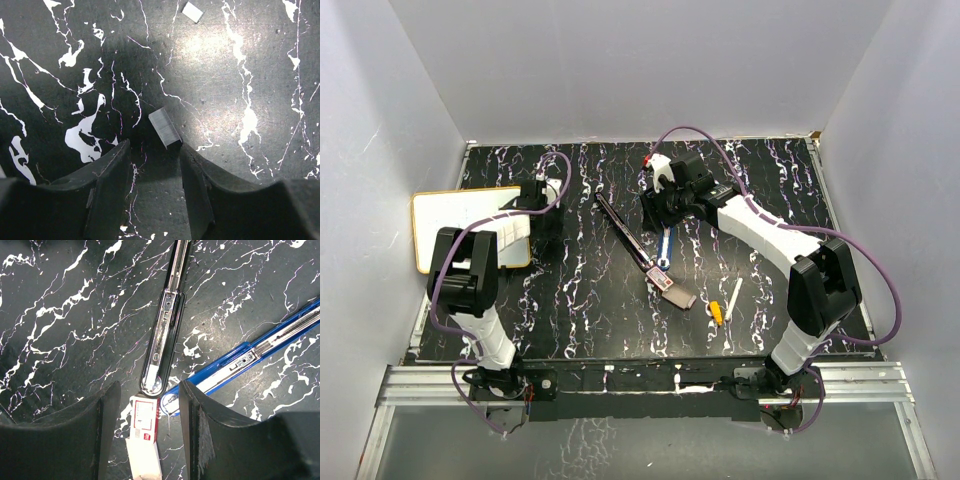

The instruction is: Load the staples into the stapler

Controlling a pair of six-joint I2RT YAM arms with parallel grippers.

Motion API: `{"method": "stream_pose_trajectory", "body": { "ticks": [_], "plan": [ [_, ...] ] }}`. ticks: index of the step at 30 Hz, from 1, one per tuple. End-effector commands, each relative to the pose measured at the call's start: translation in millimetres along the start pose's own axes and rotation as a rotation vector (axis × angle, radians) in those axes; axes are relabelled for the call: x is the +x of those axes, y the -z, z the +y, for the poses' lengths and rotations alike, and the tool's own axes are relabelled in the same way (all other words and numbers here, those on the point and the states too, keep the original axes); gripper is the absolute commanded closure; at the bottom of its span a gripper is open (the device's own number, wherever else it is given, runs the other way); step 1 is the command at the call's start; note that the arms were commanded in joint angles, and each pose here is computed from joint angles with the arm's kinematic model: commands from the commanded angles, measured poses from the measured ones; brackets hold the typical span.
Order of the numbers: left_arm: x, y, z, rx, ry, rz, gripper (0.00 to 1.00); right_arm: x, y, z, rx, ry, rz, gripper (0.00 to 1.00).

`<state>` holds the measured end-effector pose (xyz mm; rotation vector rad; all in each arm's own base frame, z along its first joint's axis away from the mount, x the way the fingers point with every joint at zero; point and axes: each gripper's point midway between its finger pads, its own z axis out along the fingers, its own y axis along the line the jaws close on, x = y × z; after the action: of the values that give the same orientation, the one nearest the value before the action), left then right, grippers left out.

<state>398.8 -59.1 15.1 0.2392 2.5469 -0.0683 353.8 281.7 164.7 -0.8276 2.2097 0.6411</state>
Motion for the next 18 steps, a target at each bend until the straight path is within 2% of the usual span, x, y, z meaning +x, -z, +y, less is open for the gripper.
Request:
{"method": "stream_pose_trajectory", "body": {
  "ticks": [1,18],
  "plan": [
    [57,-8,-10,0.039,0.058,0.204,0.56,-23,11,5,-0.012,0.019,-0.083,0.48],
    [53,-18,-26,0.063,0.123,0.209,0.49,-19,6,1,-0.002,0.016,-0.061,0.48]
  ]
}}
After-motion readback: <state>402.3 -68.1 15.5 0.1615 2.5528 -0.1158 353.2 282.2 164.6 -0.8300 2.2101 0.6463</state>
